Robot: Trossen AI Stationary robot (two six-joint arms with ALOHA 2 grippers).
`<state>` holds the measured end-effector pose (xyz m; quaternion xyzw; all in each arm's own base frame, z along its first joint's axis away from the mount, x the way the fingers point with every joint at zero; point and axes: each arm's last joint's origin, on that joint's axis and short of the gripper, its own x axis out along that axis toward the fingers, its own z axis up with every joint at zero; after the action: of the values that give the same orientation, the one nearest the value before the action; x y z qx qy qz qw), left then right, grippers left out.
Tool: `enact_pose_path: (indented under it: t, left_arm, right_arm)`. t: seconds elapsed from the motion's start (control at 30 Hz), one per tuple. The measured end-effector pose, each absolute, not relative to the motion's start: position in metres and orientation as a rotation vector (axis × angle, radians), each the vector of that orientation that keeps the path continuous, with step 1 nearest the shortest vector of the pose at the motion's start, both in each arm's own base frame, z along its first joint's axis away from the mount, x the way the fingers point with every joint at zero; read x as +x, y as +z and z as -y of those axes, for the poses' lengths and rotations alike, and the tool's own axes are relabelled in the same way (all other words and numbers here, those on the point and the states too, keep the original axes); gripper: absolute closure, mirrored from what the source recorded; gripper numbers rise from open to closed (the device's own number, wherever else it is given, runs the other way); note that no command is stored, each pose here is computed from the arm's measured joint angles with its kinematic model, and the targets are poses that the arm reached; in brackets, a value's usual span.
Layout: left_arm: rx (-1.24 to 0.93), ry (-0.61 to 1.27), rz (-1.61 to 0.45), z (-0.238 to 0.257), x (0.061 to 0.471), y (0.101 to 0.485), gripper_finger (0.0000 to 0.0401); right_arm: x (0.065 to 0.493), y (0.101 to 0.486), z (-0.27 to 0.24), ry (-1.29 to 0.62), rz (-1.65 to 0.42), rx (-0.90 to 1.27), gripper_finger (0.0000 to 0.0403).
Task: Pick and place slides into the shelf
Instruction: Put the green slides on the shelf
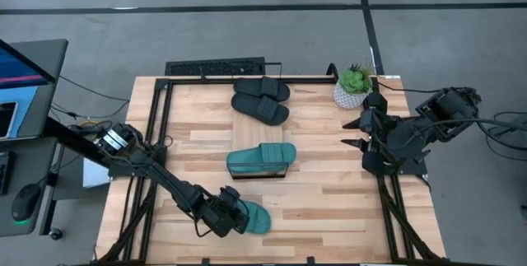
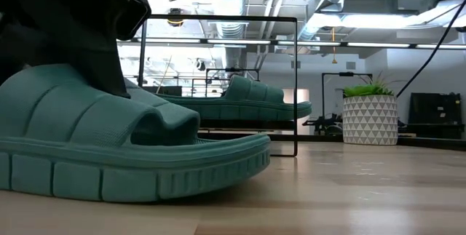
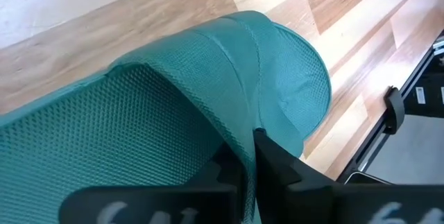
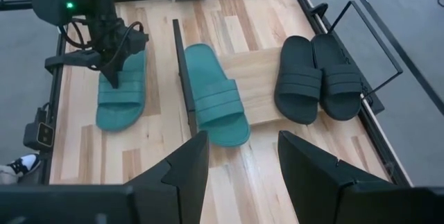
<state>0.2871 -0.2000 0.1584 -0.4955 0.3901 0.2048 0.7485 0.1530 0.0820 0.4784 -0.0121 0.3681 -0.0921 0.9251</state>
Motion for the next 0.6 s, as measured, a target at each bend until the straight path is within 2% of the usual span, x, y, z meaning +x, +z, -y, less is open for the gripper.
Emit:
enact_pose_path:
  t: [0.23, 0.6]
  left_arm:
    - [-1.100, 0.431, -0.850, 0.201, 0.285, 0.166, 0.0399]
    - [-1.219, 0.387, -0.794, 0.206, 0.261, 0.210, 0.0401]
  right_arm:
    - [0.153, 0.478, -0.082, -0.188, -0.755, -0.028, 0.0236]
    - [0.153, 0.478, -0.082, -0.178, -0.758, -0.051, 0.0236]
